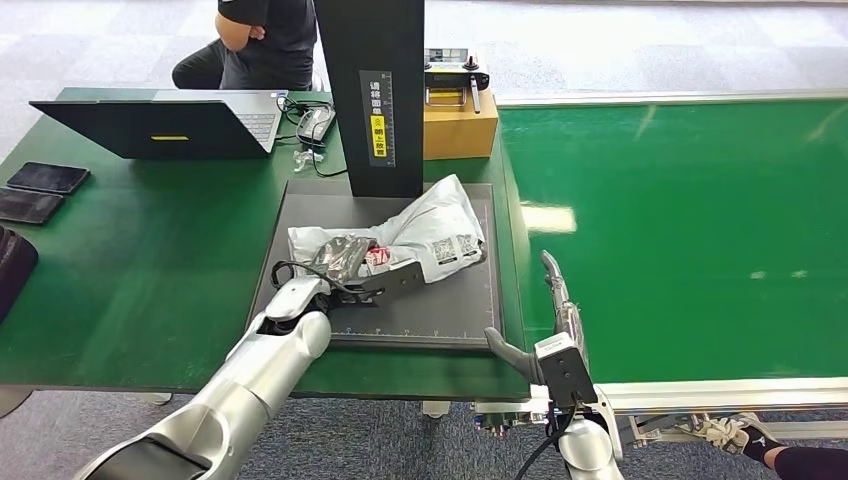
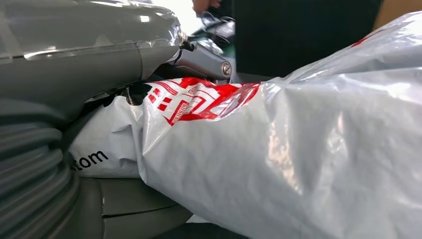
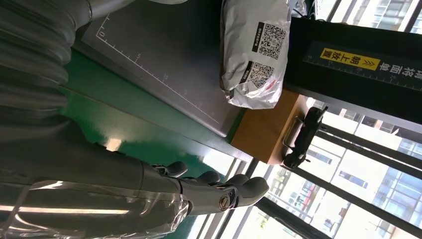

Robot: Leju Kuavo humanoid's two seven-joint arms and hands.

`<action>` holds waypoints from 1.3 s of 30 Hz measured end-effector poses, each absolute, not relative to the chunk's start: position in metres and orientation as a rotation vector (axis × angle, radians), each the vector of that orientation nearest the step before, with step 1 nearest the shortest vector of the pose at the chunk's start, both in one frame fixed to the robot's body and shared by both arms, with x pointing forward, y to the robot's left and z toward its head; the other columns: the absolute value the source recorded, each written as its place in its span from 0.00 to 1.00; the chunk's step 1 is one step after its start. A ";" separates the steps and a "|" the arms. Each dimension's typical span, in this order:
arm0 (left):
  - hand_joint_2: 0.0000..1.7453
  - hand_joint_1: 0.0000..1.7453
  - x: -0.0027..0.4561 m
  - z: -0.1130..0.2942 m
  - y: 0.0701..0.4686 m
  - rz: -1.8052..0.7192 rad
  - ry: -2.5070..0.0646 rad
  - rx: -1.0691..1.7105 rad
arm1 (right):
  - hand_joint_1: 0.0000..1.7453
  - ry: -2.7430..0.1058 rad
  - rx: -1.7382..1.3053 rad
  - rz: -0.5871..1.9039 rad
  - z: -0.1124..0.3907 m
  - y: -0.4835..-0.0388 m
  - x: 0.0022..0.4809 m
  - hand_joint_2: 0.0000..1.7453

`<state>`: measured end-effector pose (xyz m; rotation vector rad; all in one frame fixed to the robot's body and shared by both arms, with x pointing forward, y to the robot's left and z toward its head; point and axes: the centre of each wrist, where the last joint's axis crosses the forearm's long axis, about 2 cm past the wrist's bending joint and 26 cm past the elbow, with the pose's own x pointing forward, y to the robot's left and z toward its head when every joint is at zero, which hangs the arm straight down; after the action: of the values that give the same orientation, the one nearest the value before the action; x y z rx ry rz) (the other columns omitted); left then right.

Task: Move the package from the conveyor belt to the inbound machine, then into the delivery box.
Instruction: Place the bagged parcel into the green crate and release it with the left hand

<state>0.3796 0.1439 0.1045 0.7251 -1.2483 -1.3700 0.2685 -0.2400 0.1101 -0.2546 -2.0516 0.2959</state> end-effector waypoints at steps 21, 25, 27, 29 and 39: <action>1.00 1.00 0.408 0.116 0.389 -1.022 -0.708 1.228 | 0.00 -2.049 -0.280 0.235 0.107 -0.251 0.267 1.00; 1.00 1.00 0.403 0.120 0.422 -0.933 -0.656 1.242 | 0.00 -2.047 -0.289 0.229 0.107 -0.252 0.267 1.00; 1.00 1.00 0.400 0.121 0.432 -0.906 -0.639 1.244 | 0.00 -2.046 -0.292 0.227 0.107 -0.252 0.267 1.00; 1.00 0.65 0.398 0.121 0.438 -0.886 -0.627 1.245 | 0.00 -2.045 -0.294 0.226 0.107 -0.251 0.267 1.00; 1.00 0.00 0.393 0.117 0.444 -0.830 -0.654 1.271 | 0.00 -2.035 -0.300 0.242 0.105 -0.250 0.262 1.00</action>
<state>0.3926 0.4439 0.1167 1.2714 -0.6536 -0.8303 0.2617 -0.2504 0.1050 -0.2998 -2.0352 0.2417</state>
